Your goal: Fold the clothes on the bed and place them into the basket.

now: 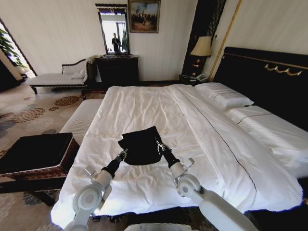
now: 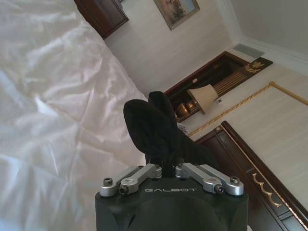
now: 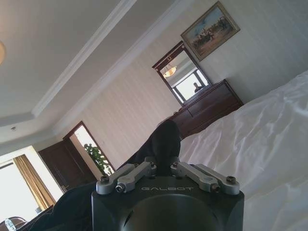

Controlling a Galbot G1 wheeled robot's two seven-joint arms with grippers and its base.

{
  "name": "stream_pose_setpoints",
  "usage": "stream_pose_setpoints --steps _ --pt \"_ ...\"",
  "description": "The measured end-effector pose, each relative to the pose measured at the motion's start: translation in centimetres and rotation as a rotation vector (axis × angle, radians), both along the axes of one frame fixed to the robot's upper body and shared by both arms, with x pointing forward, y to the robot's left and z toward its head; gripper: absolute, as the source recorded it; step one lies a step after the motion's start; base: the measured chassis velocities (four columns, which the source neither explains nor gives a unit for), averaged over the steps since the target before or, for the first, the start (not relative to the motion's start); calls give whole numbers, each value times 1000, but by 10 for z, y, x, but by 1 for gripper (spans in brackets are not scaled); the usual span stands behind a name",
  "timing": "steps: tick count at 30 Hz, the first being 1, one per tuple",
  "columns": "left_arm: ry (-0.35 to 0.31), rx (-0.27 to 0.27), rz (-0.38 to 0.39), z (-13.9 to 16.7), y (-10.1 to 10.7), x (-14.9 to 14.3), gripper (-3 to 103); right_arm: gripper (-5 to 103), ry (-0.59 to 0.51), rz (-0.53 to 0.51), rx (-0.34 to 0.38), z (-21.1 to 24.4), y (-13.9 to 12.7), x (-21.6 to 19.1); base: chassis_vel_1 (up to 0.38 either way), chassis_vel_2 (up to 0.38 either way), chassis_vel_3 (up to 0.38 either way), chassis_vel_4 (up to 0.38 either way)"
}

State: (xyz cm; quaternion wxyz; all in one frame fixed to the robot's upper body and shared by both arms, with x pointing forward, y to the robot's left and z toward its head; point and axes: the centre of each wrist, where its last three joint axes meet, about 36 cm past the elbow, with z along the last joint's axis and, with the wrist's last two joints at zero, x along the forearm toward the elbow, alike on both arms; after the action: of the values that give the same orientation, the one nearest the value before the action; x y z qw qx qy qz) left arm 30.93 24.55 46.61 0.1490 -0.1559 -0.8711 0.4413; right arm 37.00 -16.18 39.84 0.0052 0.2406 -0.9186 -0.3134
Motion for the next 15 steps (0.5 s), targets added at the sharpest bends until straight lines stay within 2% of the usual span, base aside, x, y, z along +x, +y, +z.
stream_pose_setpoints --steps 15 --pt "-28 19 6 7 10 -2 7 7 33 31 25 -18 26 -15 0 0 0 0"
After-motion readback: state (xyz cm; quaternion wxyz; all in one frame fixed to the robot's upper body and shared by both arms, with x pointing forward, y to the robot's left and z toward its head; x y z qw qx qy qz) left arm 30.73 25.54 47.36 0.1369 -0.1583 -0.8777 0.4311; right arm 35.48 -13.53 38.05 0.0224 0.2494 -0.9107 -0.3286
